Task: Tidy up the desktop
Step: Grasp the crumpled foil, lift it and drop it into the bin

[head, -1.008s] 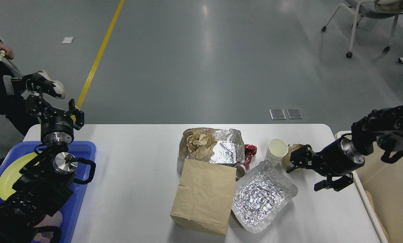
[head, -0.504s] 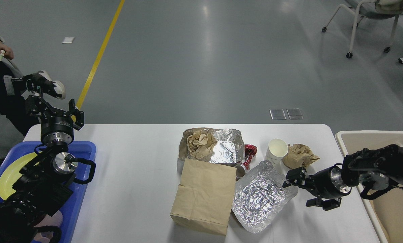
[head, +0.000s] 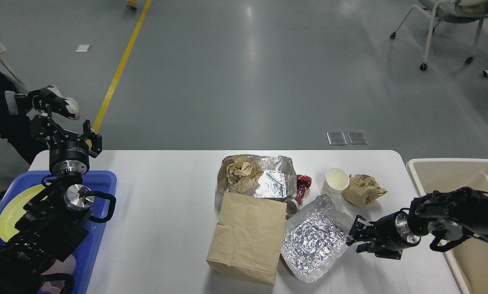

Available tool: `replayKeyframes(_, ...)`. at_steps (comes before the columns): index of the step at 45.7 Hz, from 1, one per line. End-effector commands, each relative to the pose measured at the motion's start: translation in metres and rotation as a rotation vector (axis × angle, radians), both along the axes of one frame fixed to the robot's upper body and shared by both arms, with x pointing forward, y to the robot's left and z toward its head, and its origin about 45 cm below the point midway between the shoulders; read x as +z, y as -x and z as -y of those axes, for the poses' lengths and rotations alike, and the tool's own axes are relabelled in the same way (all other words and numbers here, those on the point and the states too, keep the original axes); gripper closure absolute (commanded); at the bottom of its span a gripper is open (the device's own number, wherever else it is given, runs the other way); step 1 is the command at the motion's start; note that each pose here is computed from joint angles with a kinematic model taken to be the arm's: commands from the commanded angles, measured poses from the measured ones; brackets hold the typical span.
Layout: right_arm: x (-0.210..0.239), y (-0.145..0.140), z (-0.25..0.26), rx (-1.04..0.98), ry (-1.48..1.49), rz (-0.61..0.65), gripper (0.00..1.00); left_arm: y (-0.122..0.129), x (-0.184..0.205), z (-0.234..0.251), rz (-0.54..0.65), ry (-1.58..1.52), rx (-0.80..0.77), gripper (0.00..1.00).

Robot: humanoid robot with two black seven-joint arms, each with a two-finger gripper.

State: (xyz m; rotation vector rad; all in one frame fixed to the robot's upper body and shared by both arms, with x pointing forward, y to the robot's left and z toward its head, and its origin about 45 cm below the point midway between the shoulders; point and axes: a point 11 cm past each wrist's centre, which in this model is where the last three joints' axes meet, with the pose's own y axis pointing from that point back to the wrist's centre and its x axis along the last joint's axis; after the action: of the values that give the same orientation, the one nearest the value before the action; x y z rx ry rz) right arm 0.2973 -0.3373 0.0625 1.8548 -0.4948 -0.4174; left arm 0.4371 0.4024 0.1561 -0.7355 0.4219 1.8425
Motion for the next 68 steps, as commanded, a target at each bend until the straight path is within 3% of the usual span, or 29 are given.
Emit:
replayKeyframes(1,-0.003,0.000,0.006,-0.010,0.011,0.006,1.00,0.000,0.000,0.000,0.000,0.000,0.000,0.03)
replayKeyframes(13,-0.004,0.006,0.017,-0.030,0.018,-0.014,1.00,0.000,0.000,0.000,0.000,0.000,0.000,0.03)
replayKeyframes(28,0.037,0.014,0.105,-0.212,0.060,0.017,1.00,0.000,0.000,0.000,0.000,0.000,0.000,0.03)
replayKeyframes(41,0.077,0.014,0.142,-0.301,0.027,0.038,1.00,0.000,0.000,0.000,0.000,0.000,0.000,0.03)
replayKeyframes(49,0.127,-0.010,0.154,-0.324,-0.012,0.122,1.00,0.000,0.000,0.000,0.000,0.000,0.000,0.03)
replayKeyframes(63,0.259,-0.087,0.146,-0.255,-0.016,0.431,1.00,0.000,0.000,0.000,0.000,0.001,0.001,0.03)
replayKeyframes(68,0.292,-0.101,0.137,-0.236,-0.030,0.510,1.00,0.000,0.000,0.000,0.000,0.000,0.000,0.03)
